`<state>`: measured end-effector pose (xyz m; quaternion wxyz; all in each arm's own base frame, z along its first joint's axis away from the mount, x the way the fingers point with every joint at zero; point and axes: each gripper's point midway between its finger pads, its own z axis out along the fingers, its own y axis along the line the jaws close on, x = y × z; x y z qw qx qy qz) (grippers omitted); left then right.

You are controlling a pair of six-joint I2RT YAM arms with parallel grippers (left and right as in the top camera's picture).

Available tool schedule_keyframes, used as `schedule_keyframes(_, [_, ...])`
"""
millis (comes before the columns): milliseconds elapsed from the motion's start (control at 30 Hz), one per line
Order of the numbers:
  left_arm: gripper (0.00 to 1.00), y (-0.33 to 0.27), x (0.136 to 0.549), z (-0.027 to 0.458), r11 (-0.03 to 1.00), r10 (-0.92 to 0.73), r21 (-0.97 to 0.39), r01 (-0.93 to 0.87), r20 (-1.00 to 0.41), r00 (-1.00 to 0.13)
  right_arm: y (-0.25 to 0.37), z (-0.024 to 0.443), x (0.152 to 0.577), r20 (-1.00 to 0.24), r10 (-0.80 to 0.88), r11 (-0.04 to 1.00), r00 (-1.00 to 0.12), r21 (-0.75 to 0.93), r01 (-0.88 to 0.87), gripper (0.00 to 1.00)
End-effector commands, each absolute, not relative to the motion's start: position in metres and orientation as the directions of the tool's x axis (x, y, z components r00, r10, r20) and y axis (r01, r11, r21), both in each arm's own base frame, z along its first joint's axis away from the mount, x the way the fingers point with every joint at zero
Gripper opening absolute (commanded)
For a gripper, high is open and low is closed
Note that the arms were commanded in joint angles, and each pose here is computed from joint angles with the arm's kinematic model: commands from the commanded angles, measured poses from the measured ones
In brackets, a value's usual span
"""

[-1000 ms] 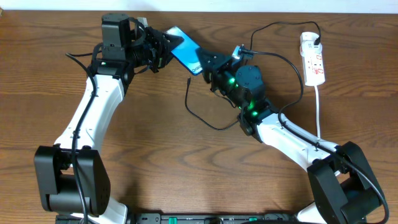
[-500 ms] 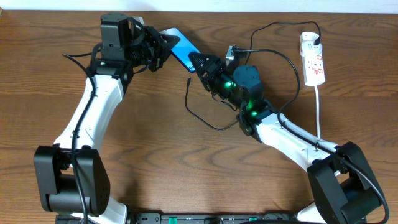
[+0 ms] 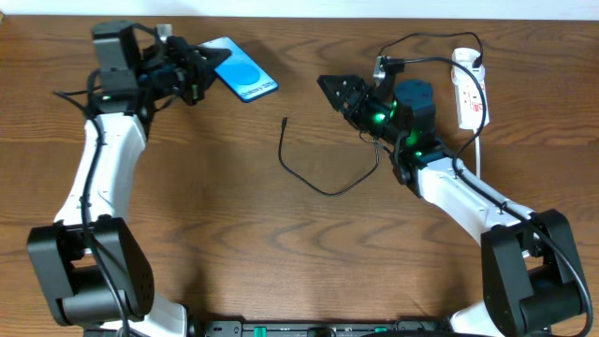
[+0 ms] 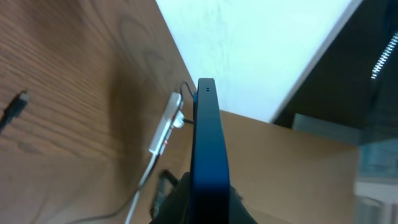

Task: Plug charger to phone and switch on socket
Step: 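Release the phone from the right gripper and move it to the cable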

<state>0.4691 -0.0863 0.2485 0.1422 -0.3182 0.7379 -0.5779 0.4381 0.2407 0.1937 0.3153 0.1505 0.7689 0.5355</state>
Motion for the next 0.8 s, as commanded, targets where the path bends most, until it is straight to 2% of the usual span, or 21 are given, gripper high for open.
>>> schedule_keyframes(0, [0.07, -0.088, 0.451, 0.271, 0.057, -0.529, -0.955, -0.291, 0.218, -0.820, 0.252, 0.187, 0.425, -0.432, 0.440, 0.466, -0.787, 0.859, -0.211, 0.62])
schedule_keyframes(67, [0.08, -0.083, 0.446, 0.275, 0.033, -0.500, -0.955, -0.295, 0.240, -0.832, 0.258, 0.174, 0.418, -0.458, 0.372, 0.538, -0.807, 0.815, -0.215, 0.57])
schedule_keyframes(167, [0.07, -0.078, 0.442, 0.279, 0.010, -0.478, -0.953, -0.302, 0.261, -0.839, 0.263, 0.169, 0.416, -0.487, 0.291, 0.650, -0.823, 0.732, -0.203, 0.56])
schedule_keyframes(333, [0.07, -0.070, 0.439, 0.282, -0.003, -0.469, -0.955, -0.298, 0.264, -0.843, 0.263, 0.199, 0.423, -0.548, 0.185, 0.782, -0.816, 0.585, -0.216, 0.50])
schedule_keyframes(533, [0.07, -0.062, 0.441, 0.283, 0.015, -0.487, -0.967, -0.254, 0.215, -0.847, 0.278, 0.228, 0.437, -0.587, 0.103, 0.830, -0.803, 0.496, -0.256, 0.42])
schedule_keyframes(767, [0.07, -0.048, 0.441, 0.284, 0.019, -0.501, -0.974, -0.224, 0.185, -0.846, 0.319, 0.186, 0.452, -0.517, 0.027, 0.847, -0.856, 0.466, -0.254, 0.42])
